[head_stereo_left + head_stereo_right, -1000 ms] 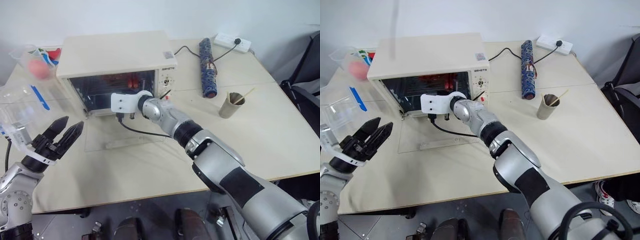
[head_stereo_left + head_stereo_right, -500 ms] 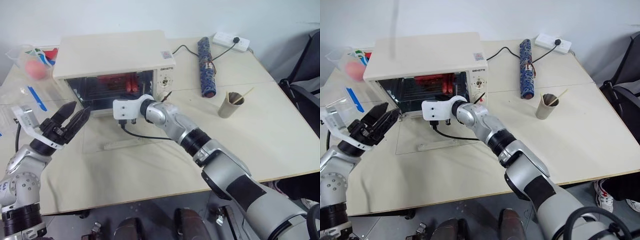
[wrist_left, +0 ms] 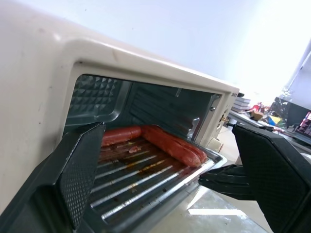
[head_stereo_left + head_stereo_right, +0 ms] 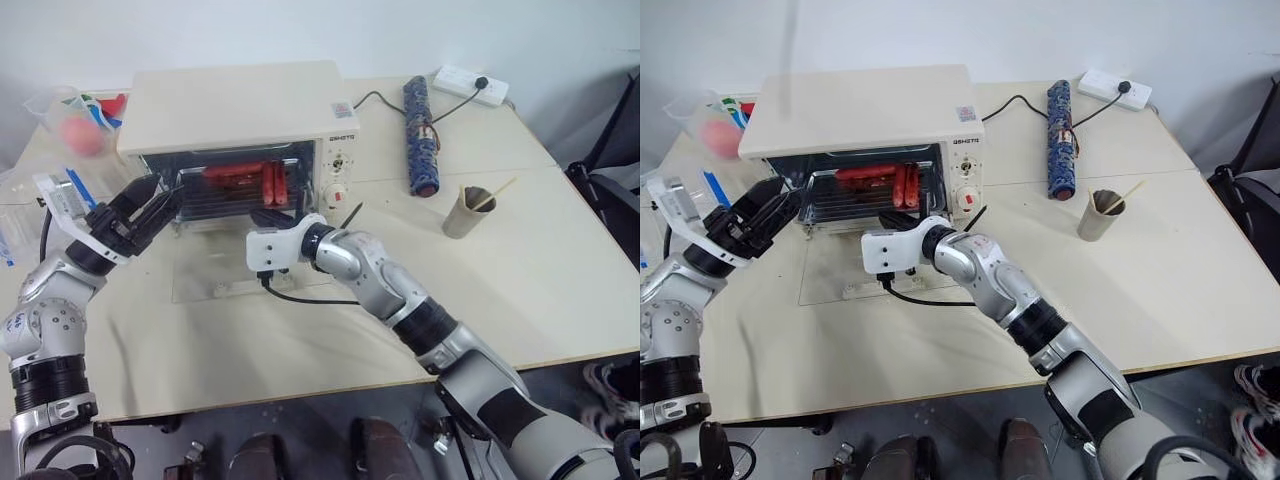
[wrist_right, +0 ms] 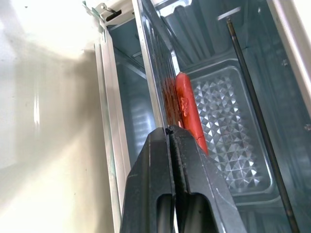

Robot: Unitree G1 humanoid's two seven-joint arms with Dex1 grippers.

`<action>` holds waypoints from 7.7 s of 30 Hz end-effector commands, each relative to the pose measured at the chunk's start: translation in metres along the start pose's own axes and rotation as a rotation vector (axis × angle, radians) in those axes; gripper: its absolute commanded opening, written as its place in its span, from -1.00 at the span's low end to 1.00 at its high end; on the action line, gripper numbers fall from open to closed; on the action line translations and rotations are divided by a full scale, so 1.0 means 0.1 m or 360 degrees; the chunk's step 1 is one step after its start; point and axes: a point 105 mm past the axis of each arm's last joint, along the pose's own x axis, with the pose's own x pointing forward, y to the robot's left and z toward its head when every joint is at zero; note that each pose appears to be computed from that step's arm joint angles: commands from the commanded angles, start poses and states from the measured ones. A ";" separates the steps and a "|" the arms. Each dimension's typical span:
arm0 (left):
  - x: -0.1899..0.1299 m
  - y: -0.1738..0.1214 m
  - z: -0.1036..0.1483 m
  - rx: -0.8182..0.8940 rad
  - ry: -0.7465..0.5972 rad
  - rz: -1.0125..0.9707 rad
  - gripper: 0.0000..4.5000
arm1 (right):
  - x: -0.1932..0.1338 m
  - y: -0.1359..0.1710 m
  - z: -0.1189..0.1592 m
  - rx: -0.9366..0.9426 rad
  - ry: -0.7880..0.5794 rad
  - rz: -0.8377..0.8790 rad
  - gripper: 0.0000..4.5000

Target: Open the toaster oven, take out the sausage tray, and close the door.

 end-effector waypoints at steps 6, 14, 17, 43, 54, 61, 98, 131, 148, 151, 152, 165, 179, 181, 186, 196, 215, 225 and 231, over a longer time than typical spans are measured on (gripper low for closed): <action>0.09 0.06 0.12 0.0087 -0.0030 -0.0035 1.00 | -0.22 -0.10 0.12 -0.0055 -0.0082 -0.0093 -0.99; 0.09 0.09 0.10 0.0088 -0.0019 -0.0029 1.00 | -0.32 0.03 0.10 -0.0066 -0.0061 -0.0054 -0.99; 0.09 0.11 0.09 0.0090 -0.0016 -0.0025 1.00 | -0.30 0.06 0.04 -0.0063 -0.0033 -0.0045 -0.99; 0.01 0.17 0.05 0.0108 -0.0021 0.0024 1.00 | -0.06 -0.05 -0.11 -0.0093 0.0043 -0.0040 -0.05; 0.00 0.18 0.04 0.0107 -0.0027 0.0031 1.00 | 0.11 -0.05 0.01 -0.0130 -0.0012 -0.0034 -0.05; -0.01 0.18 0.04 0.0110 -0.0028 0.0040 1.00 | 0.22 -0.06 0.06 -0.0151 -0.0031 -0.0041 -0.05; 0.11 0.25 0.11 0.0087 -0.0044 0.0030 1.00 | -0.27 0.07 0.21 -0.0232 -0.0173 -0.0086 -0.95; -0.34 -0.48 -0.38 -0.1331 0.0412 0.0183 1.00 | -0.73 0.05 0.09 -0.0406 -0.0332 0.0007 -0.95; -0.16 -0.54 -0.59 -0.1504 0.0546 0.0141 -0.24 | -0.90 0.06 0.24 -0.0336 -0.0502 0.0070 -1.00; -0.17 -0.56 -0.62 -0.1519 0.0588 0.0152 -0.66 | -0.92 0.07 0.26 -0.0327 -0.0531 0.0079 -1.00; -0.18 -0.57 -0.64 -0.1527 0.0604 0.0159 -0.80 | -0.92 0.08 0.26 -0.0325 -0.0543 0.0089 -1.00; -0.26 -0.66 -0.83 -0.1654 0.0656 0.0212 -1.00 | -0.91 0.10 0.22 -0.0242 -0.0523 0.0219 -0.74; -0.26 -0.68 -0.89 -0.1776 0.0539 0.0232 -1.00 | -1.08 -0.13 0.36 -0.0064 -0.0640 0.0250 0.99; -0.26 -0.70 -0.91 -0.1784 0.0538 0.0227 -1.00 | -1.15 -0.20 0.38 0.0089 -0.0664 0.0275 0.99; -0.25 -0.77 -0.87 -0.1776 0.0488 0.0176 -1.00 | -1.33 -0.34 0.32 0.0406 -0.0625 0.0416 0.99; -0.35 -0.76 -0.79 -0.1750 0.0364 0.0213 -1.00 | -1.64 -0.27 -0.05 0.0846 -0.0378 0.0695 0.99; -0.96 -0.69 -0.60 -0.1624 -0.0149 0.0655 -1.00 | -1.43 0.54 -1.01 0.0880 -0.0057 0.0683 -0.99; -1.30 -0.83 -0.36 -0.1416 -0.0371 0.0896 -1.00 | -1.05 0.69 -0.89 0.0962 -0.0197 0.0660 -0.99; -1.54 -0.87 -0.27 -0.1327 -0.0484 0.1054 -1.00 | -0.92 0.72 -0.82 0.0946 -0.0264 0.0680 -0.99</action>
